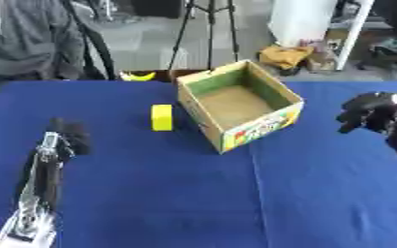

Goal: Pick up objects on the table and place them in the box.

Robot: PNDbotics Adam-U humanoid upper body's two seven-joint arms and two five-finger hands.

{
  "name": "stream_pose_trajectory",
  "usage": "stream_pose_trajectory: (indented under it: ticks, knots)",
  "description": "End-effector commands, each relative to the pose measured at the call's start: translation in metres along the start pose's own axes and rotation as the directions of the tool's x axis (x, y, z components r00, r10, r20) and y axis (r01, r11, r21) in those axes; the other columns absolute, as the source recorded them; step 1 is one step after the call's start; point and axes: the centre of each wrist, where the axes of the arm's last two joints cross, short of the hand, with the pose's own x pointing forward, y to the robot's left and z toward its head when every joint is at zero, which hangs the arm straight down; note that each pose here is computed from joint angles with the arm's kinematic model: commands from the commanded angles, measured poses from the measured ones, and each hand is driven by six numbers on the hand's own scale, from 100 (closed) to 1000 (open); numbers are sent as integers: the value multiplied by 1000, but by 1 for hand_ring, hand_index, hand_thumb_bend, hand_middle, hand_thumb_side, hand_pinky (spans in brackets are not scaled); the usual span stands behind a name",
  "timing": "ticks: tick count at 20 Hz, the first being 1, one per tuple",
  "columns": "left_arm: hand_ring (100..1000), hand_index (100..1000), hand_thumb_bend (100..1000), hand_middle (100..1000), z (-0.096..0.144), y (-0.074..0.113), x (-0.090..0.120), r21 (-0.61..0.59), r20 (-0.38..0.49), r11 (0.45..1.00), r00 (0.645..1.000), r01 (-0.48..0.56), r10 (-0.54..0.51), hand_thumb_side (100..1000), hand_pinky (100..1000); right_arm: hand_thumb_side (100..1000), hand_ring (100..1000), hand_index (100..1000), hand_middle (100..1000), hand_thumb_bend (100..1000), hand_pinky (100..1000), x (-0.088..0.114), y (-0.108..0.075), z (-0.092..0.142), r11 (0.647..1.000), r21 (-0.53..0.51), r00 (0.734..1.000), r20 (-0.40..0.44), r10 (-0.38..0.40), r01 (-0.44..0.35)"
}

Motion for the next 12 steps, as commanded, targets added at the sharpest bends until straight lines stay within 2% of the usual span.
stream_pose_trajectory:
  ticks: [1, 7, 12]
  knots:
    - [577, 738, 286, 582, -8, 6, 9, -10, 29, 999, 999, 35, -35, 1000, 627, 604, 728, 762, 733, 567, 654, 8, -4, -4, 1000, 10, 999, 18, 28, -28]
    - [577, 740, 278, 582, -16, 9, 13, -20, 34, 996, 995, 92, -92, 1000, 626, 604, 727, 761, 733, 567, 654, 8, -3, -4, 1000, 11, 999, 18, 28, -28]
    - [578, 742, 236, 584, -30, 18, 18, -39, 31, 976, 976, 215, -214, 1000, 627, 604, 728, 761, 733, 567, 654, 9, -3, -5, 1000, 14, 999, 21, 27, -28]
